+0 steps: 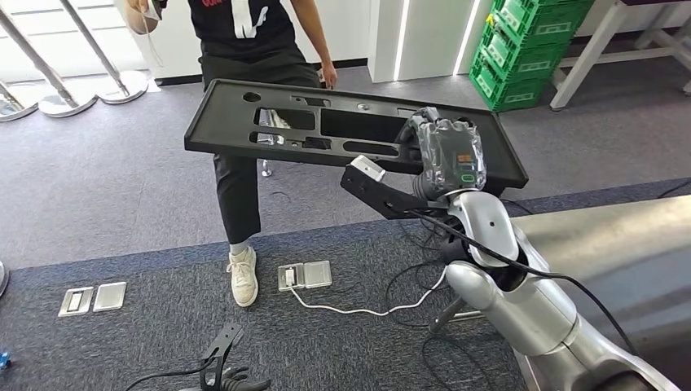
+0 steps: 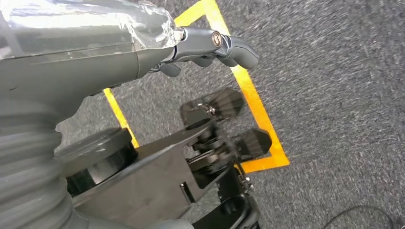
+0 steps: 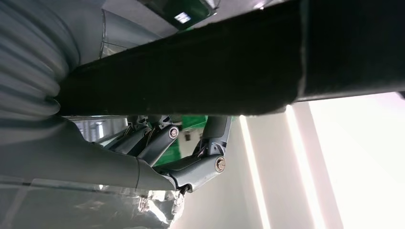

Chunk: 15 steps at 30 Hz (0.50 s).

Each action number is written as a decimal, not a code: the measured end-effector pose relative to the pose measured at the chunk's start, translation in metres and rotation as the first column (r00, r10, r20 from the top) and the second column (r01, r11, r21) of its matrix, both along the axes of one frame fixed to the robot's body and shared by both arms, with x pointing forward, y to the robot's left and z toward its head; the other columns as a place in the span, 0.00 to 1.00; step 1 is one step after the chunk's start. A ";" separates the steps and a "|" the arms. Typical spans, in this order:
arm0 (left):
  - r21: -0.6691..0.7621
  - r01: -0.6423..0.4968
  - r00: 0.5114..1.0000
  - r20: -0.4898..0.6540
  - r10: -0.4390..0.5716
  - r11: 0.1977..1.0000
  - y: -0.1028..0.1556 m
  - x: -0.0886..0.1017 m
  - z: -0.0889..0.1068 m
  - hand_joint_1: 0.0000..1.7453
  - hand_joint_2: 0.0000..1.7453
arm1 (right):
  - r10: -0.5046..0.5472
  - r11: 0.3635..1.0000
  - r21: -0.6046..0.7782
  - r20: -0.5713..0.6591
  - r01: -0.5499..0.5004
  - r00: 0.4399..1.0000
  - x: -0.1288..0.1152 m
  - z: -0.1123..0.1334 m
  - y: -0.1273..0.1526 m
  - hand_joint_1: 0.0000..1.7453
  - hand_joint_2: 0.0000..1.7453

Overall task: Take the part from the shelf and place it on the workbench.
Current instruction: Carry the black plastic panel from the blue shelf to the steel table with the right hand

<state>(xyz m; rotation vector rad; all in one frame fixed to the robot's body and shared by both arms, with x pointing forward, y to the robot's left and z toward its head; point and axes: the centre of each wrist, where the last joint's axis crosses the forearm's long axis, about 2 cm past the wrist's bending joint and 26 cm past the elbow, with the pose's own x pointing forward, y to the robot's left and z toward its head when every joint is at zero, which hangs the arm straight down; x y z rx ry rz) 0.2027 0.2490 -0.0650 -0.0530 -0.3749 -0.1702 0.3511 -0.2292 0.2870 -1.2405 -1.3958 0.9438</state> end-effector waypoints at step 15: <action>0.001 0.101 0.995 0.007 -0.101 0.995 0.018 -0.038 -0.017 0.00 1.00 | -0.083 0.995 -0.067 -0.039 0.080 0.996 -0.020 -0.022 -0.022 1.00 1.00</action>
